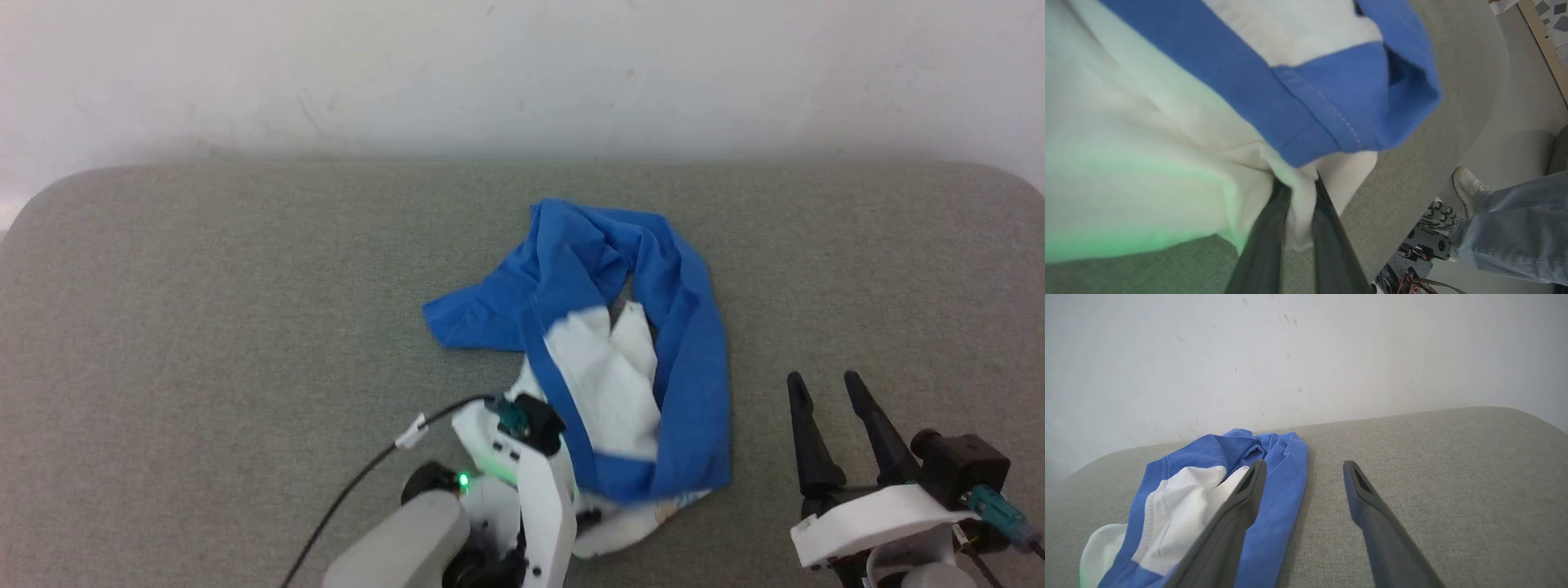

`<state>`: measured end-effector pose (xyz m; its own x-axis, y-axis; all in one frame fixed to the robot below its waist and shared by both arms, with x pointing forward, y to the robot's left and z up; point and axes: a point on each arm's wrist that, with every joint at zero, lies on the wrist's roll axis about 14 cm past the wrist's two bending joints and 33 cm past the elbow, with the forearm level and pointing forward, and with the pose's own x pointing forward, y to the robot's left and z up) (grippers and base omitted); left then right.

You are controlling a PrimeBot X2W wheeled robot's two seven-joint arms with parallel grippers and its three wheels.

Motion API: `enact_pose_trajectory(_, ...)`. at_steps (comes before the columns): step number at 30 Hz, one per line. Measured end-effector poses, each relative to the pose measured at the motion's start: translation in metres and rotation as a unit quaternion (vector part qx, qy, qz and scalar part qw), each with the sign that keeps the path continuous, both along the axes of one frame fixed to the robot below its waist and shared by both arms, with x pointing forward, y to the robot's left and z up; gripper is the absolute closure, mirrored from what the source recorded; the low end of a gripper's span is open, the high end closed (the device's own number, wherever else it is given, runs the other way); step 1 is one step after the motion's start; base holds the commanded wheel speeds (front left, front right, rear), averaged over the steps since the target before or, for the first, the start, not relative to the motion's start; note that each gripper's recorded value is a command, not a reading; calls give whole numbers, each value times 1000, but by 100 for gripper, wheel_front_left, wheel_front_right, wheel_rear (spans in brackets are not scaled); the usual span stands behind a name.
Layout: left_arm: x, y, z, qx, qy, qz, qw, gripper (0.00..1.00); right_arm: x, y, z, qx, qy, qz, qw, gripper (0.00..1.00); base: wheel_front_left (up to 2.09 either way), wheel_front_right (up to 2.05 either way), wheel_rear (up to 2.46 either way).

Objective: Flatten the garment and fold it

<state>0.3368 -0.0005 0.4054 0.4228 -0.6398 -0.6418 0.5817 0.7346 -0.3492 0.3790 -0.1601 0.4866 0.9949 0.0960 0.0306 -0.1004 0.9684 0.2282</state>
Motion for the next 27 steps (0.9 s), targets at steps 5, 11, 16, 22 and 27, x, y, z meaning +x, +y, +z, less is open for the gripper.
enact_pose_trajectory(5,-17,5,-7,-30,45,29,998,0,-2,3,-2,0,3,4,1000,0,0,0,0)
enact_pose_trajectory(11,33,30,59,-161,-25,173,971,0,-5,6,-1,0,1,10,1000,0,0,0,0)
enact_pose_trajectory(16,75,104,127,-209,-173,305,913,0,-6,9,6,0,-8,14,1000,0,0,0,0)
enact_pose_trajectory(22,73,196,170,-136,-375,401,825,0,-11,10,6,-1,-8,16,1000,0,0,0,0)
enact_pose_trajectory(27,49,223,157,-78,-413,431,799,0,-13,11,-3,-2,7,18,1000,0,0,0,0)
